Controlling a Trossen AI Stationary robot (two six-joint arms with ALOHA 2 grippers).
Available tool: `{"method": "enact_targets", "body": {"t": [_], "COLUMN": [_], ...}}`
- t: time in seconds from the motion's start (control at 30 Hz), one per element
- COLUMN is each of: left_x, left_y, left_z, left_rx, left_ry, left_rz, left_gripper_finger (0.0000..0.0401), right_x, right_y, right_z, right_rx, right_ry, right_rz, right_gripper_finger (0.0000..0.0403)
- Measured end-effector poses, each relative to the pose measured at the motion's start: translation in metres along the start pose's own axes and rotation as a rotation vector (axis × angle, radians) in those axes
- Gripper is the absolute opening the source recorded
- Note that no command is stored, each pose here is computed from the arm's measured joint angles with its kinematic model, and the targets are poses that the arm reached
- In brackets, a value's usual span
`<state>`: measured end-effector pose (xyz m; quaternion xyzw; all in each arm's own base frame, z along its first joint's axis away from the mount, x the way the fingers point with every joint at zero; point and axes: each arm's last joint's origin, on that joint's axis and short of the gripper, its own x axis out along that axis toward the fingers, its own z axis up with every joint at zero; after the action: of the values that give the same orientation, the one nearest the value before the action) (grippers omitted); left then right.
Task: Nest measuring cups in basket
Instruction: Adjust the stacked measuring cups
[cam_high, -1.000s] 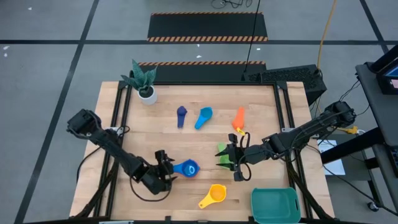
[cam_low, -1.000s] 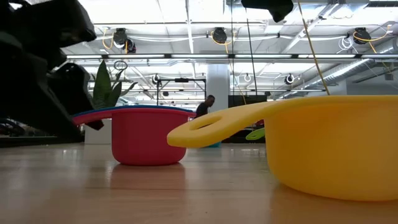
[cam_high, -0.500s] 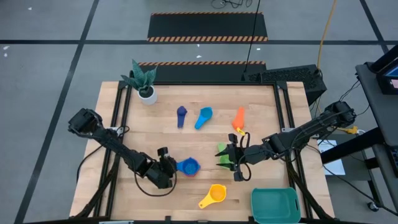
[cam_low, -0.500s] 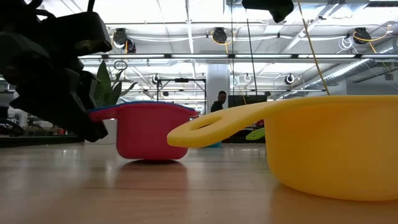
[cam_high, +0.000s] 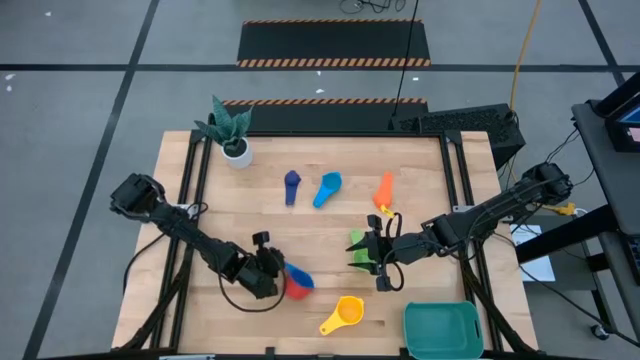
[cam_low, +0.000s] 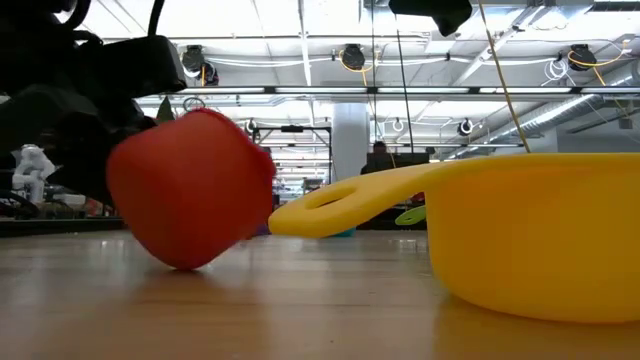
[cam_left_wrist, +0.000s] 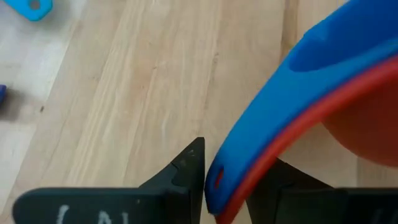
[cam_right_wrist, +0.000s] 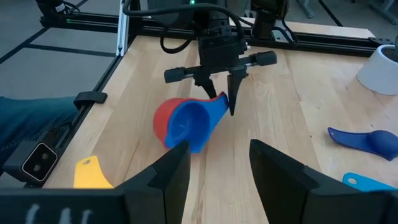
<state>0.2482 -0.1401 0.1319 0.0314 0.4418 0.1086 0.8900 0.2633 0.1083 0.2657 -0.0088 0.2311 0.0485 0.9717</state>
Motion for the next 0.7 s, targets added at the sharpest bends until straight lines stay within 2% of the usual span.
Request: {"method": "enact_targets", "body": {"t": [0.2, 0.4, 0.7], "left_x": [-0.0009, -0.0009, -0.0007], "left_y": [-0.0014, -0.0002, 0.001], "left_z": [-0.0008, 0.0002, 0.001], "left_rx": [0.019, 0.061, 0.061], "left_ry": [-0.001, -0.021, -0.039], "left_rz": [-0.004, 0.029, 0.06], "left_gripper_finger": [0.0091, 0.0016, 0.0014], "right_x": [0.0, 0.0, -0.0001], "right_y": [0.0, 0.0, 0.0], "right_z": [0.0, 0.0, 0.0001], "right_rx": [0.0, 0.0, 0.0], "right_ry": [0.0, 0.0, -0.001], "right_rz": [0.0, 0.0, 0.0], "right_gripper_finger": [0.016, 0.016, 0.016]}}
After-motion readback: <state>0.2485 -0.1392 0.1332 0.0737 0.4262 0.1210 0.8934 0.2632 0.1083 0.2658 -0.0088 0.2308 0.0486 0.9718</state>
